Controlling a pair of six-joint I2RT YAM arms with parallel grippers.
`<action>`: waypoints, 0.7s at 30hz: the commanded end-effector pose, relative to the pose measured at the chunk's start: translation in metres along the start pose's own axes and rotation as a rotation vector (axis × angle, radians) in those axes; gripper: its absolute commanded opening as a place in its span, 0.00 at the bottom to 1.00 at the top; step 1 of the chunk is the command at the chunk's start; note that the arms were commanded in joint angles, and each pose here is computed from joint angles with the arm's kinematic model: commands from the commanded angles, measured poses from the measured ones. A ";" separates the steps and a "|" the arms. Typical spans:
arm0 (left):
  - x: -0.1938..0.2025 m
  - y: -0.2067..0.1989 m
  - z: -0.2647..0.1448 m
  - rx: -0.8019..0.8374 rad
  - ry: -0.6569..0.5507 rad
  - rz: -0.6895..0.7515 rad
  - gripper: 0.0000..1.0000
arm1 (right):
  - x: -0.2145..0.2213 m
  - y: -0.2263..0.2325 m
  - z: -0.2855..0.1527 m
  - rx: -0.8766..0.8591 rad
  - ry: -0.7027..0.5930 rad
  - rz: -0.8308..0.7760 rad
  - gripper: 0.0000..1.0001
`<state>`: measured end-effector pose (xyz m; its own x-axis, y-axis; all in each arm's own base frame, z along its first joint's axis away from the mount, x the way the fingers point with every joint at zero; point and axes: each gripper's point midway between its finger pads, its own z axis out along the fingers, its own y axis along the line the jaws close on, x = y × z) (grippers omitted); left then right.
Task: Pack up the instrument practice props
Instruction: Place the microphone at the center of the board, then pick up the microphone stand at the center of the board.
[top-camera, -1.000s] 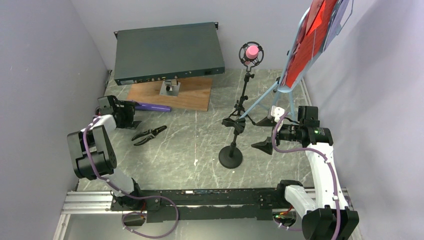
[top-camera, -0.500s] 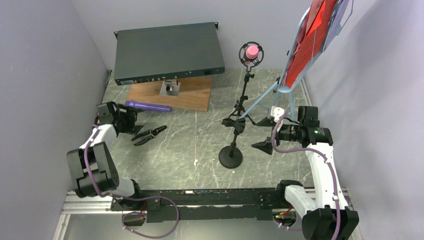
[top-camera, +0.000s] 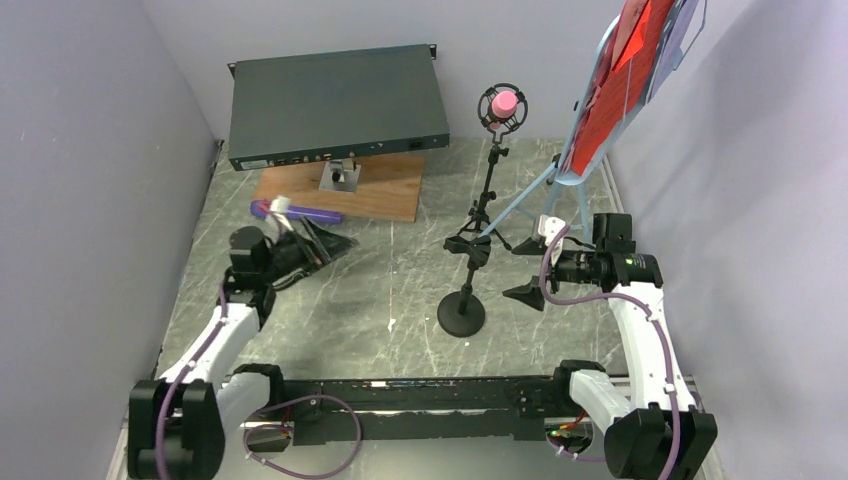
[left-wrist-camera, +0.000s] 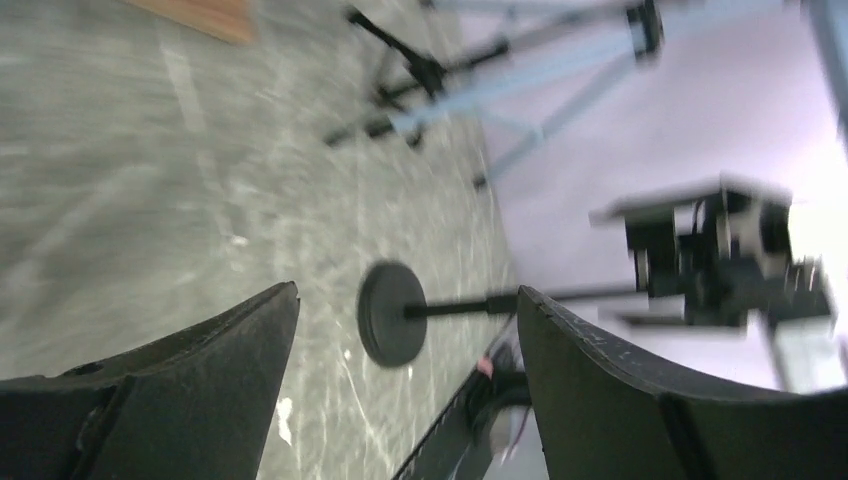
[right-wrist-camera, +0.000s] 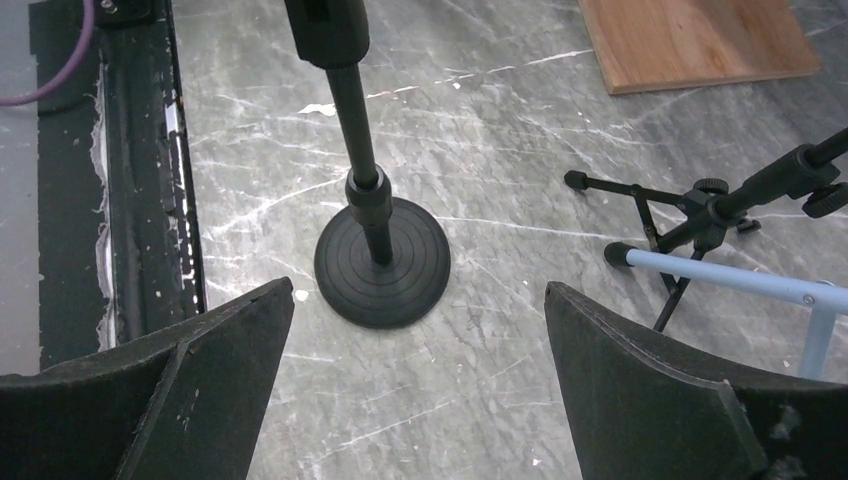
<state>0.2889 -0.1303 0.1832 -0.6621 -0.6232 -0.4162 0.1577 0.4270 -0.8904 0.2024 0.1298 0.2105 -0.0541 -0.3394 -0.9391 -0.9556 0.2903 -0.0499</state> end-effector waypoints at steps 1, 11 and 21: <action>0.039 -0.068 0.014 0.237 0.084 0.444 0.83 | 0.003 0.006 0.002 -0.032 -0.024 -0.063 0.99; 0.127 -0.119 0.043 0.497 0.085 0.986 0.83 | 0.012 0.015 0.006 -0.071 -0.042 -0.119 0.99; 0.168 -0.141 0.094 0.654 -0.014 1.162 0.83 | 0.017 0.016 0.007 -0.077 -0.038 -0.128 0.99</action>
<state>0.2053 -0.3337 0.1576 -0.1573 0.0405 -0.9867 0.9401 0.3122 -0.1371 0.1880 0.1320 0.1858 0.0205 -0.3602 -0.9327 -0.9737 0.2045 -0.1004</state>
